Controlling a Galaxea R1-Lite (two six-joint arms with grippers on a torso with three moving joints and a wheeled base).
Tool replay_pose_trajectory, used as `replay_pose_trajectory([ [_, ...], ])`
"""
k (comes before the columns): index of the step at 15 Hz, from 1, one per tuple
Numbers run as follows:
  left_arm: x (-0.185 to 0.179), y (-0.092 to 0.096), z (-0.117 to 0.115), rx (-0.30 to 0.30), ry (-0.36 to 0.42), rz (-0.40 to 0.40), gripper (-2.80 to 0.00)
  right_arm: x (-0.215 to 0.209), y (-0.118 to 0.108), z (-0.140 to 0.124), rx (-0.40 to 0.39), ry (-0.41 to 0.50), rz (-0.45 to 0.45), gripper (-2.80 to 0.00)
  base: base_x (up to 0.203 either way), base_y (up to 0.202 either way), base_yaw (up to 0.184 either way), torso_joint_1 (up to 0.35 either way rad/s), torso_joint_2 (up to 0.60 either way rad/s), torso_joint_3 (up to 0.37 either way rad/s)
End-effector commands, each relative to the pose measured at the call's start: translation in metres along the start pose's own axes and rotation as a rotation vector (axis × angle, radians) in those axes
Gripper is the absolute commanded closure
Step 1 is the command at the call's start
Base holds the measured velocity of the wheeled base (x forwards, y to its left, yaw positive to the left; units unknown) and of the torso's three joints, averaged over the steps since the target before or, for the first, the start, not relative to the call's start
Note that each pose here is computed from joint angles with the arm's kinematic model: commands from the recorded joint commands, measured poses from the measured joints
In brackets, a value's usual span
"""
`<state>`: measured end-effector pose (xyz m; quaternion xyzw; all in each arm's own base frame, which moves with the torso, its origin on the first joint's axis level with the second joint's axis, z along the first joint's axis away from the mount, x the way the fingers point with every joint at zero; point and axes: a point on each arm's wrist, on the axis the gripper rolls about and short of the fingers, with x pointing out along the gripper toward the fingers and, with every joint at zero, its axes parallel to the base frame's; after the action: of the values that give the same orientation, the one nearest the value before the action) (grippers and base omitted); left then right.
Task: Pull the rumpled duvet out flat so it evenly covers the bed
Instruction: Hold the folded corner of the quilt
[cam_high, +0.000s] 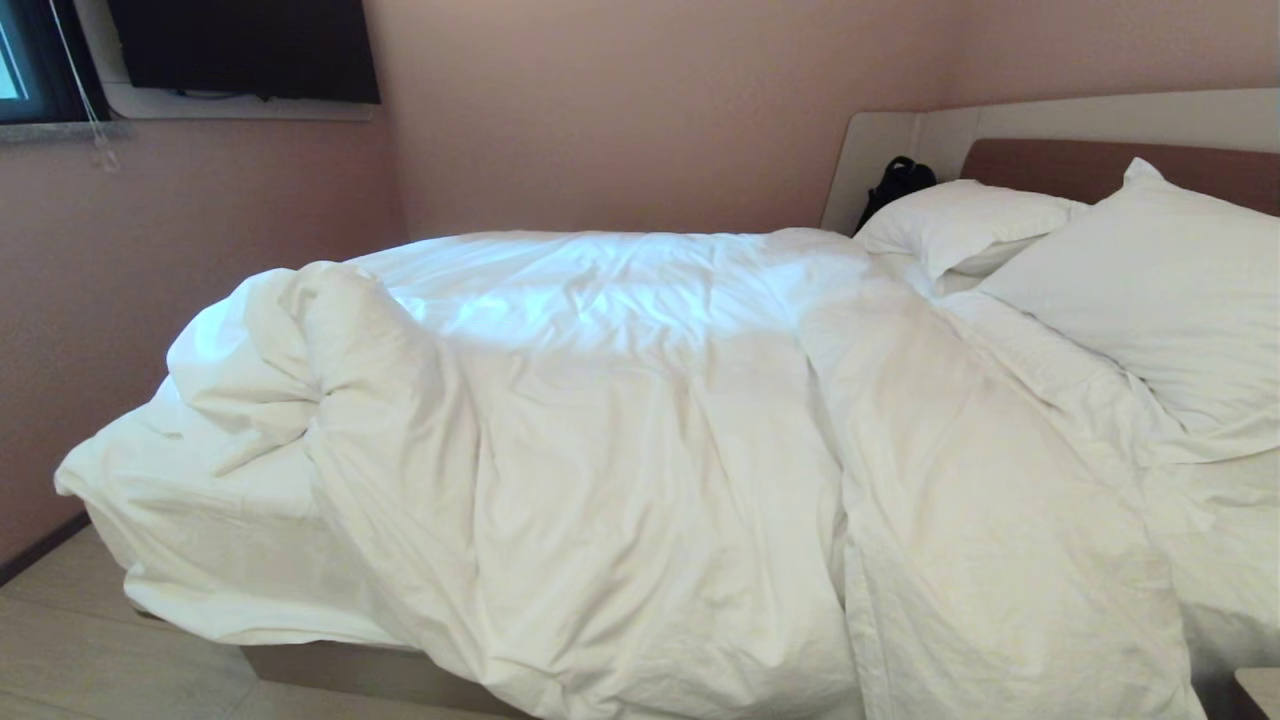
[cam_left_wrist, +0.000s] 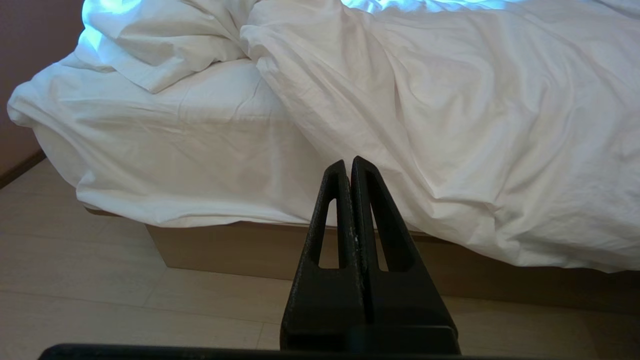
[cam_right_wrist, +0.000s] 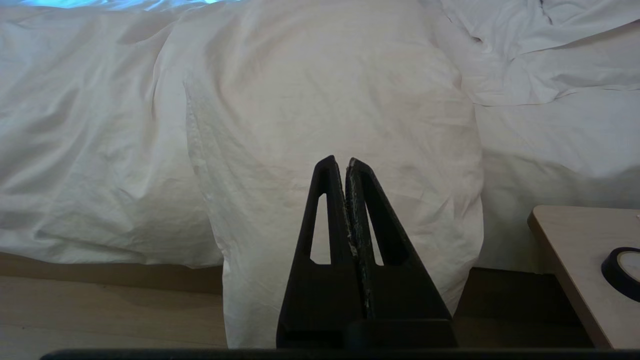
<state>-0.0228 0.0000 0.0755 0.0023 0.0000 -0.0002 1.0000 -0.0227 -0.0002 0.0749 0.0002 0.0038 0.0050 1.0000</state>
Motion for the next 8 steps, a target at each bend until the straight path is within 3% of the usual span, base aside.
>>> replay_pose_trajectory([
  [1,0.0,0.0,0.0,0.0,0.0,0.0,0.0,0.0,0.0,0.0,0.0,0.0,0.001,0.0,0.0,0.0,0.0,0.0,0.0,0.0],
  [8,0.0,0.0,0.0,0.0,0.0,0.0,0.0,0.0,0.0,0.0,0.0,0.0,0.001,0.0,0.0,0.0,0.0,0.0,0.0,0.0],
])
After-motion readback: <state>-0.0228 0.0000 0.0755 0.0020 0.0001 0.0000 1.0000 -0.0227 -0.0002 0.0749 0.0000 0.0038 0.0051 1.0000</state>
